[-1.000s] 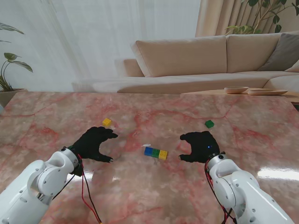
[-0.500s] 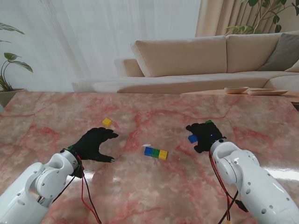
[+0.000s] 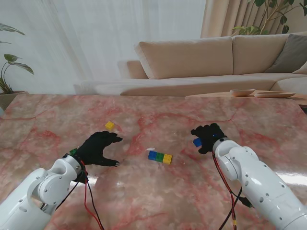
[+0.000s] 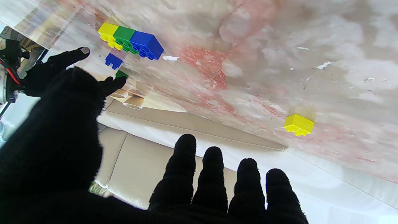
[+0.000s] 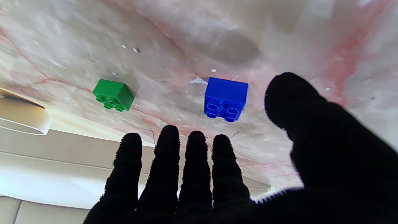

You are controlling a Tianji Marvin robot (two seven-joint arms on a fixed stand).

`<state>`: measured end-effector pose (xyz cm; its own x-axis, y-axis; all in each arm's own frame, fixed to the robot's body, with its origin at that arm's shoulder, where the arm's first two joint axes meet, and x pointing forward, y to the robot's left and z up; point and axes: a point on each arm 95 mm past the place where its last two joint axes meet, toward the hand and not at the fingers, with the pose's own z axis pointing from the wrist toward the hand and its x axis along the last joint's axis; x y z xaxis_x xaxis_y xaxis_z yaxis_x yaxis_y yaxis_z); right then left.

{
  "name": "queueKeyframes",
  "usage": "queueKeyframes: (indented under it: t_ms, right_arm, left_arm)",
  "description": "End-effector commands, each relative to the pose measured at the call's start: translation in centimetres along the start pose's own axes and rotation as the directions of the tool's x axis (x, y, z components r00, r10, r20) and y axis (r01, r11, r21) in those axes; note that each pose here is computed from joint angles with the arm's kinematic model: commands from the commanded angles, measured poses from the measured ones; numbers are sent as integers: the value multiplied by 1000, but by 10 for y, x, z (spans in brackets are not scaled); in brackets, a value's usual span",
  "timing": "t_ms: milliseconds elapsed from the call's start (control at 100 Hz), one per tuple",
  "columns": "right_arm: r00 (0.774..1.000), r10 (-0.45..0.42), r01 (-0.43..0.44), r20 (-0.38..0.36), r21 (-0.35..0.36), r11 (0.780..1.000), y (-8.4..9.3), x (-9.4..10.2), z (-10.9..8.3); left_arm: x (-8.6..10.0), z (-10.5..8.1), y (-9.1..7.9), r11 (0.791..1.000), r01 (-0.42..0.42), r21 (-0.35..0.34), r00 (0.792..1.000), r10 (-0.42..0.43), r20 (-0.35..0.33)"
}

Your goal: Build a two-level staggered structure with toy bricks

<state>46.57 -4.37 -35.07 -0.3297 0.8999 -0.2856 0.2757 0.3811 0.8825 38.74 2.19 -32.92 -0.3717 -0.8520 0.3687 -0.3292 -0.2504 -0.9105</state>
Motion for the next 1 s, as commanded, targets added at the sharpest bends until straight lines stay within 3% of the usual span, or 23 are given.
queueKeyframes:
  t_ms: [0, 660, 990]
  right_arm:
    - [1000, -7, 7, 13, 22, 1000, -5, -4, 2]
    - [995, -83, 81, 63, 26, 996, -12, -10, 22]
    - [997, -29, 26, 68, 41, 999, -26, -2, 22]
  left_arm:
    - [1, -1, 6, 1000, 9, -11, 1000, -9, 5]
    - [0, -5, 4, 1000, 11, -17, 1000, -11, 17]
    - [1, -5, 3, 1000, 13, -19, 1000, -12, 15]
